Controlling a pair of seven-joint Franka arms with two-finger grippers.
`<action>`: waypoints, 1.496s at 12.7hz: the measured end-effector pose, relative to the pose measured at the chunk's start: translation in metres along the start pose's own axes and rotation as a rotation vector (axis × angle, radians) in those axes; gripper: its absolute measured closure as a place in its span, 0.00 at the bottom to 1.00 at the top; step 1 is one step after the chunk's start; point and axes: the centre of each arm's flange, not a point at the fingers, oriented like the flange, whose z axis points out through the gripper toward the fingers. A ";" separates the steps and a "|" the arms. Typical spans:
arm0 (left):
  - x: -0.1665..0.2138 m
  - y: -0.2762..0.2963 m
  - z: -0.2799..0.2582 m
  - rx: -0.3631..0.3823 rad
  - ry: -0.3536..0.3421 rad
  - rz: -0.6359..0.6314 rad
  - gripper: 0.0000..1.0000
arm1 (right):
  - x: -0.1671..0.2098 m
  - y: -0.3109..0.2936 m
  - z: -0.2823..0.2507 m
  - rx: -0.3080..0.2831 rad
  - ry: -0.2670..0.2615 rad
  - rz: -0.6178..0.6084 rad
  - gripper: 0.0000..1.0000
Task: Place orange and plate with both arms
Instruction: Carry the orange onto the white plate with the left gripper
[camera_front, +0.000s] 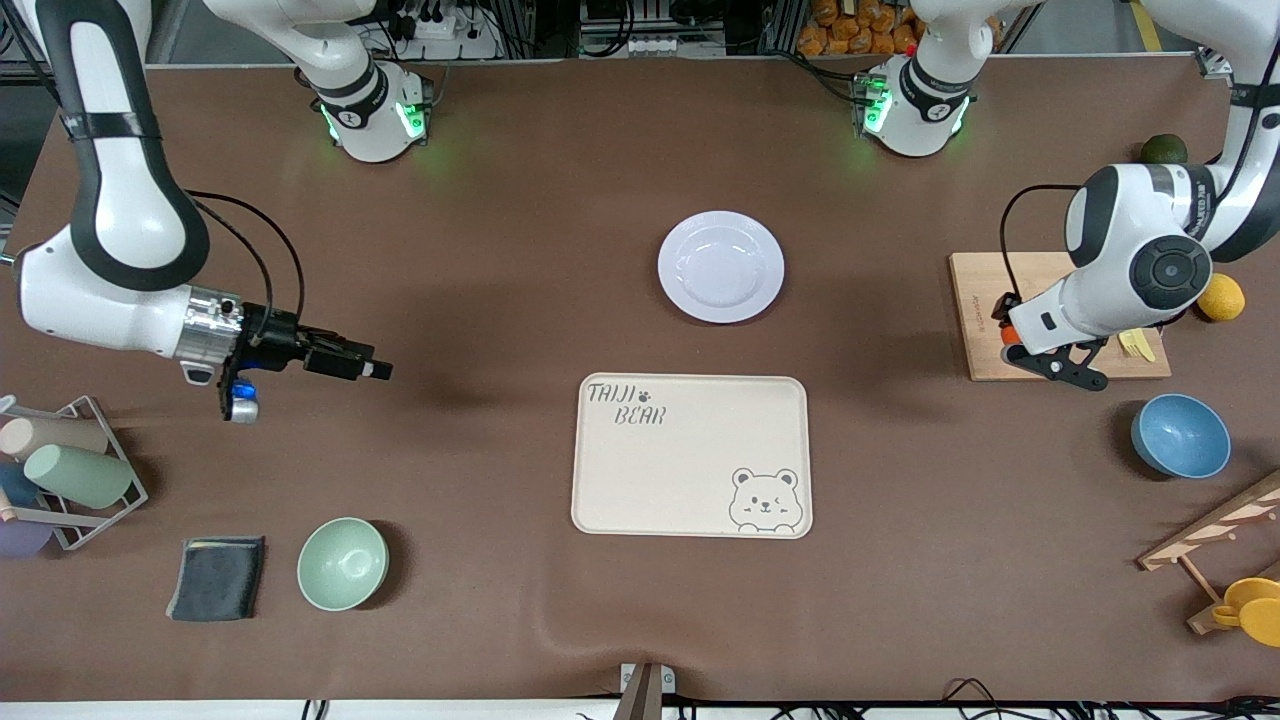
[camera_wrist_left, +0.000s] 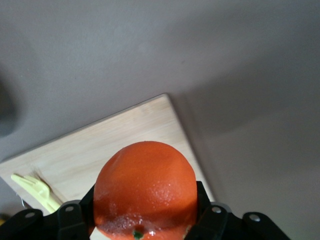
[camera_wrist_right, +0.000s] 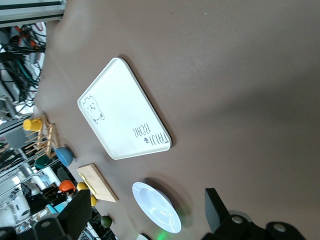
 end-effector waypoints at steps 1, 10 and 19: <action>0.007 0.015 -0.020 -0.015 -0.003 -0.028 0.26 | -0.002 0.007 0.007 0.016 0.000 -0.012 0.00; 0.049 0.298 -0.064 -0.105 -0.041 -0.269 0.26 | -0.033 0.020 0.080 0.107 0.045 -0.116 0.00; 0.075 0.456 0.032 -0.117 -0.183 -0.346 0.26 | -0.055 0.015 0.137 0.111 0.103 -0.178 0.00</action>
